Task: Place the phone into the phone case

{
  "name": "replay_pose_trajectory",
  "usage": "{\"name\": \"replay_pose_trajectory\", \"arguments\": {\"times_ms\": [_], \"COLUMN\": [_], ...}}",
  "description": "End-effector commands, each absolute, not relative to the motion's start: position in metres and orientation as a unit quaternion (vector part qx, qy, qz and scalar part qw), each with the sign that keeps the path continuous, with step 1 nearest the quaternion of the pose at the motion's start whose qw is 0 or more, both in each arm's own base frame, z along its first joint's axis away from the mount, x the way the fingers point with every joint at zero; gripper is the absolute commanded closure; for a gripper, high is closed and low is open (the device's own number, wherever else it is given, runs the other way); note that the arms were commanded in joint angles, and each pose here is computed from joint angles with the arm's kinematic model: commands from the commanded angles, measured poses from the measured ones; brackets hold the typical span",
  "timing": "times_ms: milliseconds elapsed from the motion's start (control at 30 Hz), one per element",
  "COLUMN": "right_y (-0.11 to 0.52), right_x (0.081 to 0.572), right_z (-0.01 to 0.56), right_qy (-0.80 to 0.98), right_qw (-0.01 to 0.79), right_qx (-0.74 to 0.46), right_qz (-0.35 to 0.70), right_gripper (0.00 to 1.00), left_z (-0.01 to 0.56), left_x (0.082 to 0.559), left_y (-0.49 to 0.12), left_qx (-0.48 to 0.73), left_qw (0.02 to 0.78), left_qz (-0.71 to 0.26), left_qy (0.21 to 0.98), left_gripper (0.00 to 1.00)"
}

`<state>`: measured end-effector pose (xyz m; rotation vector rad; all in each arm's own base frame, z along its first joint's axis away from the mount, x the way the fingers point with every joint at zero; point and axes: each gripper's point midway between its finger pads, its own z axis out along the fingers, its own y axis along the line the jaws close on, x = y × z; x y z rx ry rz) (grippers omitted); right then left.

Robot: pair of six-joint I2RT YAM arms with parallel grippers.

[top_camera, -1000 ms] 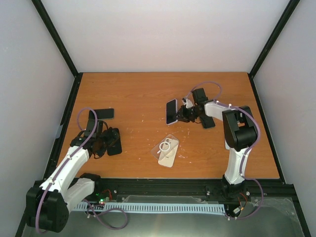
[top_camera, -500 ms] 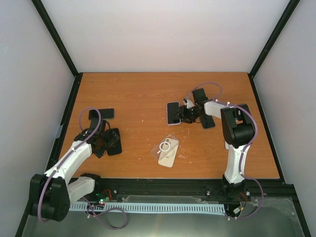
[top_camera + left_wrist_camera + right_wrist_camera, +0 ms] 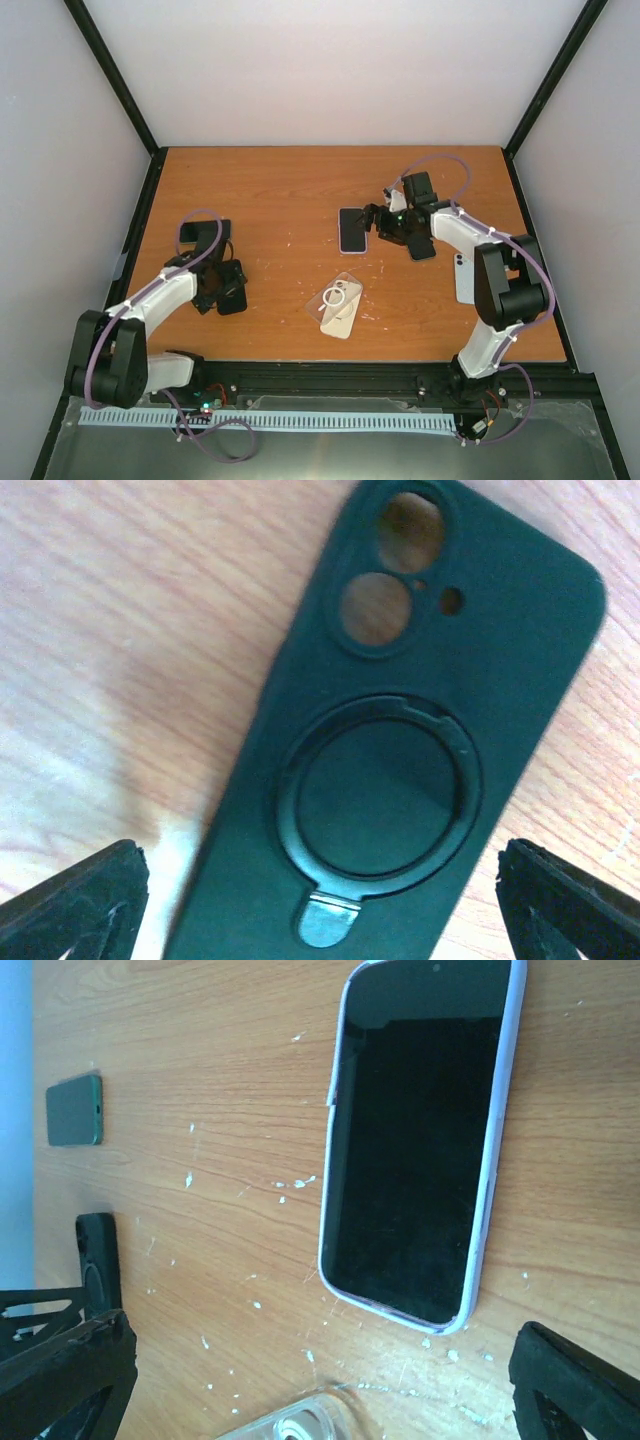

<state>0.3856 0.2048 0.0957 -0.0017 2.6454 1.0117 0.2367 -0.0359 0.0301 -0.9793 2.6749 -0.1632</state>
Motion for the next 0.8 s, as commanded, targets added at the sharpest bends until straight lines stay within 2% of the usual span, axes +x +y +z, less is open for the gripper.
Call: {"name": "replay_pose_trajectory", "arguments": {"times_ms": [0,100,467,633,767], "right_y": [0.2,0.201,0.2,0.202,0.208], "right_x": [0.386,0.386,0.379,0.371,0.359], "right_z": [0.112,0.119,0.13,0.137,0.145], "right_qy": [0.915,0.911,0.906,0.899,0.888], "right_qw": [0.184,0.191,0.204,0.205,0.212], "right_qx": [0.012,0.015,0.014,0.014,0.014], "right_qz": [0.358,0.366,0.37,0.386,0.409], "right_gripper": [0.0,0.0,0.0,0.0,0.0], "left_z": [0.039,0.033,0.014,0.015,0.02], "left_x": [0.255,0.256,0.254,0.261,0.268], "left_y": [-0.044,-0.051,-0.047,-0.053,-0.069], "left_qx": [-0.291,-0.269,-0.26,-0.242,-0.224], "left_qw": [0.163,0.148,0.117,0.119,0.128], "left_qz": [-0.038,-0.027,0.02,0.009,-0.039], "left_qy": [0.942,0.951,0.958,0.963,0.966], "left_gripper": [0.03,0.01,0.01,0.11,0.21]}}
